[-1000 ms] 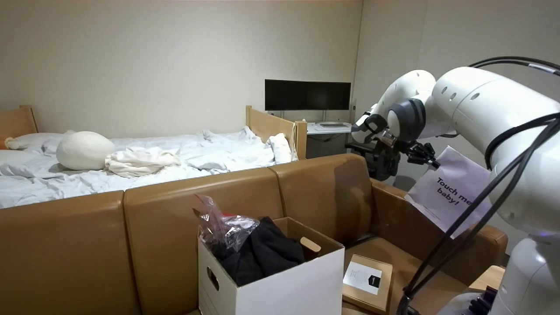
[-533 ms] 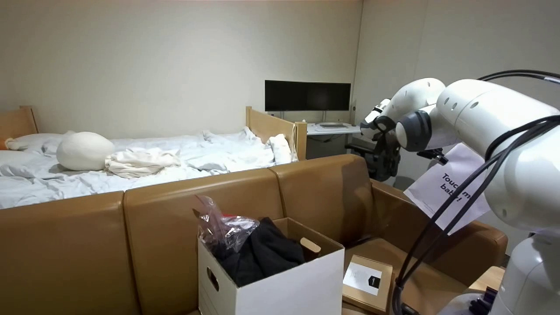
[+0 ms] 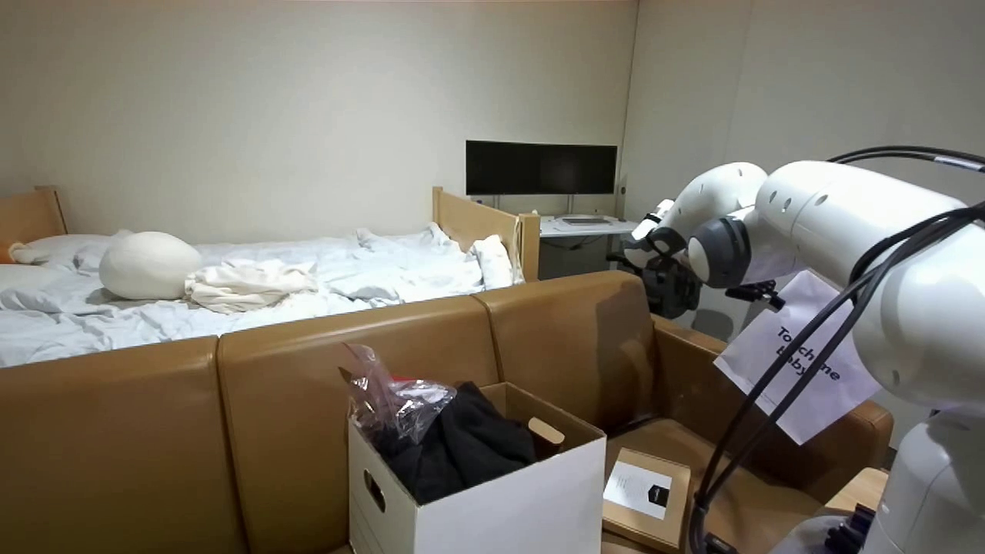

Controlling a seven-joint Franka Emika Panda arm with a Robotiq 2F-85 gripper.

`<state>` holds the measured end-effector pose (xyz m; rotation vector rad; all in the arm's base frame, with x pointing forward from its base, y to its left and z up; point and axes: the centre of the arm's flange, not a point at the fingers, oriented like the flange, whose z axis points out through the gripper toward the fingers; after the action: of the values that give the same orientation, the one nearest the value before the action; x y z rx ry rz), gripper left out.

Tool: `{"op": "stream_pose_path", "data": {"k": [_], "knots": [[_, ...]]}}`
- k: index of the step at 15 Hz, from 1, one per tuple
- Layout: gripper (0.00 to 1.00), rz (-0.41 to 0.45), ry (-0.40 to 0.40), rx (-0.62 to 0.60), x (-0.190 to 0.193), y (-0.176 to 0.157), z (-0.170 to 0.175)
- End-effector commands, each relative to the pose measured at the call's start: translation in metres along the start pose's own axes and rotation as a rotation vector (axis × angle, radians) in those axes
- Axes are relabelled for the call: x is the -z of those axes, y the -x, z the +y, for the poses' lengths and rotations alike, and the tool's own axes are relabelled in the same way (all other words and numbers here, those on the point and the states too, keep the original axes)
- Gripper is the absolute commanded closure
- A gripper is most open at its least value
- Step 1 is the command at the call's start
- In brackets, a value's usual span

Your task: Remove the white paper bag from the box and put it on the right side of the sofa

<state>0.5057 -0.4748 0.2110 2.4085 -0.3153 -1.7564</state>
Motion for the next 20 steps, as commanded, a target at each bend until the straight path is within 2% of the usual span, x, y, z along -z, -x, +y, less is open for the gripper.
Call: {"op": "stream_pose_path", "data": {"k": [1, 5, 7, 8, 11, 12, 15, 17, 20], "knots": [[0.94, -0.08, -0.081, -0.087, 0.048, -0.042, 0.035], [0.94, -0.127, -0.125, -0.151, 0.032, -0.046, 0.03], [0.95, -0.103, -0.159, -0.154, 0.031, -0.036, 0.033], [0.93, -0.103, -0.098, -0.122, -0.028, -0.014, -0.008], [0.93, -0.084, -0.113, -0.128, -0.025, -0.008, -0.004], [0.96, -0.082, -0.114, -0.128, -0.025, -0.007, -0.004], [0.95, -0.093, -0.136, -0.12, -0.002, -0.009, 0.028], [0.95, -0.051, -0.126, -0.13, 0.005, 0.001, 0.034], [0.95, 0.039, -0.182, -0.181, 0.024, 0.017, 0.04]]}}
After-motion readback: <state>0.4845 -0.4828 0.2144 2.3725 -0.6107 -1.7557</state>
